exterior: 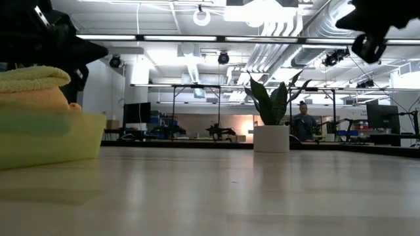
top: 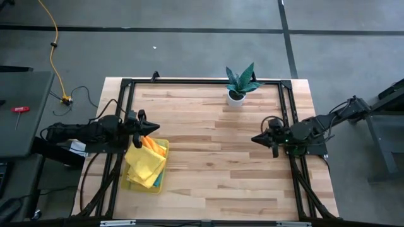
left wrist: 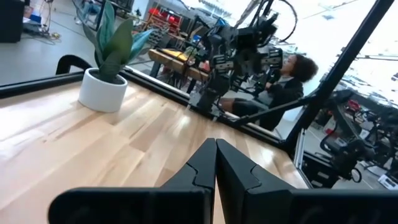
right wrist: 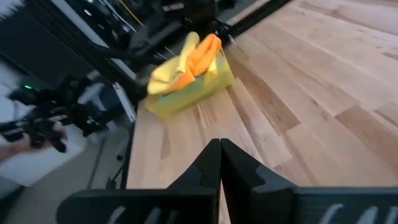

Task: Fold microfiber towels
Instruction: Return to Home Position

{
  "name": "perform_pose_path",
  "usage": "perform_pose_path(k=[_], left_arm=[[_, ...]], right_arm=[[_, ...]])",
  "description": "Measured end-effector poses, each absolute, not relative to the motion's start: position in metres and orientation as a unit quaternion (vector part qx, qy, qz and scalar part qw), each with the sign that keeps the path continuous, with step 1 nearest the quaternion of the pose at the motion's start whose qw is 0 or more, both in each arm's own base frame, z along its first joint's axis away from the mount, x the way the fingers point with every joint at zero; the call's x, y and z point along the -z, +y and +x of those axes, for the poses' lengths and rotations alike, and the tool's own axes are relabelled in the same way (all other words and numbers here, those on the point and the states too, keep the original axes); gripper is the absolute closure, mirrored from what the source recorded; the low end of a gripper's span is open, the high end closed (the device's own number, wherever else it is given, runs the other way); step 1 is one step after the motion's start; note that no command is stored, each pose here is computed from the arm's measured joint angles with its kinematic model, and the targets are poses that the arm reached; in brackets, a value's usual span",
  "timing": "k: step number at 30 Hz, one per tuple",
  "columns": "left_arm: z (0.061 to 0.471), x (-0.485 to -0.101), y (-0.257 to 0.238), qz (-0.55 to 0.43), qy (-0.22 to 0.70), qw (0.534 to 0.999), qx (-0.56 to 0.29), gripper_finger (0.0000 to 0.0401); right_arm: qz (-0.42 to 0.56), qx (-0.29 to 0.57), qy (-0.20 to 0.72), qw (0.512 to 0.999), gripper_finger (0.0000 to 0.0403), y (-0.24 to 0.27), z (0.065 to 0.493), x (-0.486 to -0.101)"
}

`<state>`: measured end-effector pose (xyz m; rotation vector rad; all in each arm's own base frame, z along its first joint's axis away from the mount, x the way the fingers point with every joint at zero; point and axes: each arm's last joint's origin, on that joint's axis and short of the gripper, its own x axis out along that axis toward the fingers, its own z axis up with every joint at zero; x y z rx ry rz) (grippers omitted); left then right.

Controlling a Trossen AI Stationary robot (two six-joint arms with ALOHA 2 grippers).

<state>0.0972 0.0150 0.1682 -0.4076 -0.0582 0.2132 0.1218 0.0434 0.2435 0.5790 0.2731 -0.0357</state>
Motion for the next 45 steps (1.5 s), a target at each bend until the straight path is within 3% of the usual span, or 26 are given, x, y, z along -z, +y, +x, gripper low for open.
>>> perform_pose_path(k=[5, 9, 16, 24, 45], left_arm=[[0.097, -0.168, 0.015, -0.202, -0.029, 0.973, -0.105, 0.0401], [0.097, -0.168, 0.015, -0.202, -0.028, 0.973, -0.105, 0.0401], [0.097, -0.168, 0.015, -0.202, -0.028, 0.973, -0.105, 0.0401], [0.097, -0.168, 0.015, -0.202, -0.028, 0.973, -0.105, 0.04], [0.097, -0.168, 0.015, -0.202, -0.028, 0.973, -0.105, 0.04]], right_arm=[[0.295, -0.027, 0.05, 0.954, 0.0403, 0.034, 0.109, -0.219], [0.3, -0.053, 0.034, 0.952, 0.0403, 0.024, 0.103, -0.198], [0.234, -0.072, -0.006, 0.97, 0.0403, 0.014, 0.096, -0.17], [0.132, -0.068, -0.001, 0.989, 0.0403, 0.014, 0.097, -0.168], [0.13, -0.066, 0.004, 0.989, 0.0403, 0.014, 0.097, -0.167]])
